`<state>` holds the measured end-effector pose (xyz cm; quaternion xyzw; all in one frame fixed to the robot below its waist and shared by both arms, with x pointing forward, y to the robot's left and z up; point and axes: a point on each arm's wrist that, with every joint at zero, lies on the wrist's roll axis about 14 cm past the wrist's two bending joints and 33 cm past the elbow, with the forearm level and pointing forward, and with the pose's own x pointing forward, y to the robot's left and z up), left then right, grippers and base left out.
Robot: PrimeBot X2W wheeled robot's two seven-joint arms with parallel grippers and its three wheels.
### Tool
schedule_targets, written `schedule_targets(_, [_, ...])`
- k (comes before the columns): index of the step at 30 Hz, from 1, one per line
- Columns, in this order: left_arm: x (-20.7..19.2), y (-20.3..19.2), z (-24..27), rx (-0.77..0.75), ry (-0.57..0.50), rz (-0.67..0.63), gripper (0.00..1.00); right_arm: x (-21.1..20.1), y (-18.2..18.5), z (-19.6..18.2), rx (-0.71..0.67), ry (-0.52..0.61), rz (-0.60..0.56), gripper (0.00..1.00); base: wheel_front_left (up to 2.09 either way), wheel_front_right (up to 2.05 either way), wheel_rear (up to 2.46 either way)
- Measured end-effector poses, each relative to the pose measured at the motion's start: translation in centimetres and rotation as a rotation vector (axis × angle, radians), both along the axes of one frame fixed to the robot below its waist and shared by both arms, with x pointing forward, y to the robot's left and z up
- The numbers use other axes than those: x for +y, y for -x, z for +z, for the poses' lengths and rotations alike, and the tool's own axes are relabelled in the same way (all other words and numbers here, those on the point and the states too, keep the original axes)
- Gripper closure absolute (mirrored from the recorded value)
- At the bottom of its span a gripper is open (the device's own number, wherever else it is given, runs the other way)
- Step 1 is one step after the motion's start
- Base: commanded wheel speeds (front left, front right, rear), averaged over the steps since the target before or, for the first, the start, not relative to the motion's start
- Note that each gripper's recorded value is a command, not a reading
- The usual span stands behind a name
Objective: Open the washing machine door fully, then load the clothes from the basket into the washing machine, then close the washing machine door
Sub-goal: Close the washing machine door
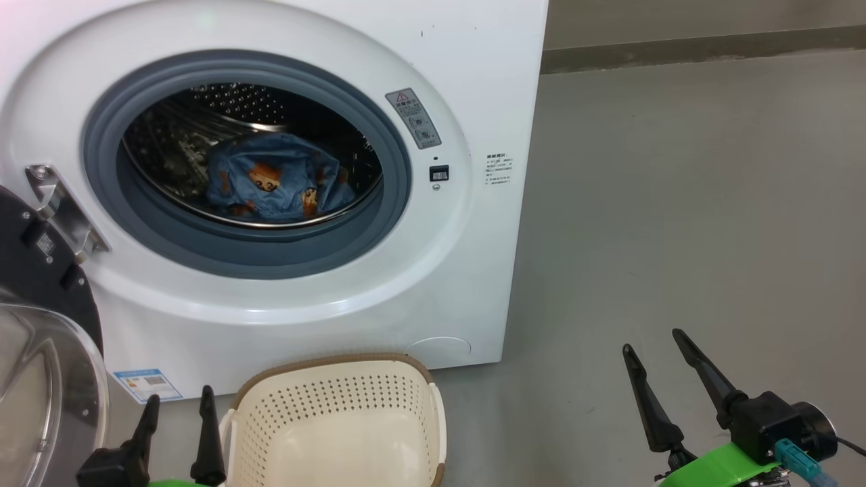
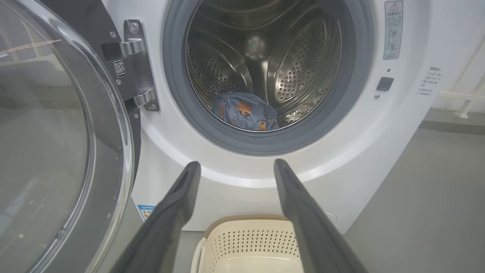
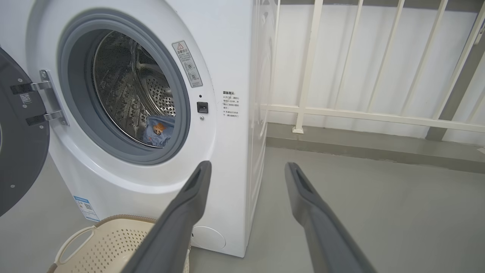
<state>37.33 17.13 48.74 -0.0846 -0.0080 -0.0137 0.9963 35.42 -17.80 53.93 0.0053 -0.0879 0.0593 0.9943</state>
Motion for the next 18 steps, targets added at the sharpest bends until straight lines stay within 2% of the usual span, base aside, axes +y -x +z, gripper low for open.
schedule_targets(9, [-0.24, -0.08, -0.26, 0.008, -0.012, -0.003, 0.00, 0.08, -0.01, -0.25, 0.008, 0.000, 0.002, 0.00, -0.22, 0.22, 0.00])
schedule_targets(18, [-0.15, -0.17, -0.16, 0.005, -0.014, 0.004, 0.00, -0.04, -0.04, -0.33, 0.010, 0.000, -0.001, 0.00, -1.38, 1.38, 0.00])
